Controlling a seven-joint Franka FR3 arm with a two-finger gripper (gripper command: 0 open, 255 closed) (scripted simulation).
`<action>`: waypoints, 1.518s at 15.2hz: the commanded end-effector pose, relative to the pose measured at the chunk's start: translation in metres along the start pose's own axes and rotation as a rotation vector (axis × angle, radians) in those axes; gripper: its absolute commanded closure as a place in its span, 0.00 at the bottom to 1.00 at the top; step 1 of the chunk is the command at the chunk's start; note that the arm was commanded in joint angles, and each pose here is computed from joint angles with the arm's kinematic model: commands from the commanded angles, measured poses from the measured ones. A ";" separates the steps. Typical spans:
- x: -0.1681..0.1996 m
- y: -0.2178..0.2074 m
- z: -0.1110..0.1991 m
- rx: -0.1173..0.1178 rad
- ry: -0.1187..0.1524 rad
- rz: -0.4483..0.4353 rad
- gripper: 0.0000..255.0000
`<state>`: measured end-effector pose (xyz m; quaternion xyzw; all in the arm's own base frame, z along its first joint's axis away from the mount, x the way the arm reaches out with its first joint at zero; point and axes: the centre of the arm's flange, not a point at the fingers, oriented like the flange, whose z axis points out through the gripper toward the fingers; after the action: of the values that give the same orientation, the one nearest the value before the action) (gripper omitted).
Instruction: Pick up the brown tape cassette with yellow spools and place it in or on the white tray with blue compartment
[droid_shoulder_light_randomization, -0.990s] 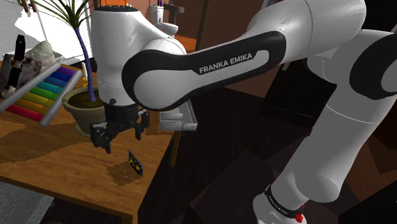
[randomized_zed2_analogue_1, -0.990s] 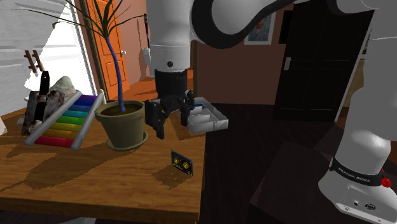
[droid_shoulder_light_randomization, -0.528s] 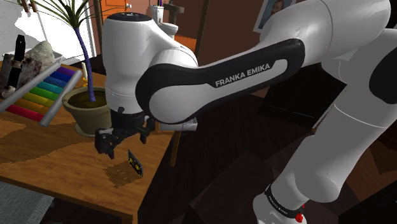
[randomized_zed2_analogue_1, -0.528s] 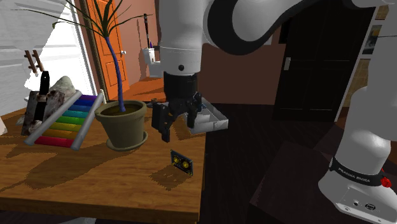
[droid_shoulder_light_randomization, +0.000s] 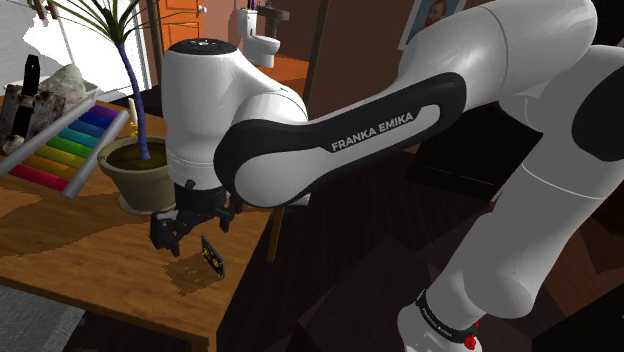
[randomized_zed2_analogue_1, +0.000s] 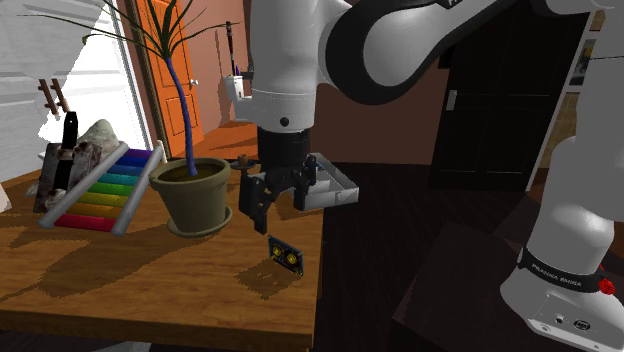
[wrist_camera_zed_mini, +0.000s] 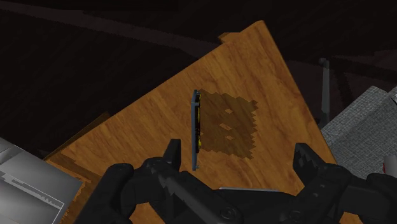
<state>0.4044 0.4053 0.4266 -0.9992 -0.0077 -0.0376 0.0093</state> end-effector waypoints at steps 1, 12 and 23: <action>0.000 0.000 0.000 0.000 0.000 0.000 0.00; 0.000 0.000 0.000 0.000 0.000 0.000 1.00; 0.036 0.031 0.099 -0.056 -0.027 0.024 0.00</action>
<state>0.4459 0.3761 0.3359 -0.9995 0.0049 -0.0243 -0.0177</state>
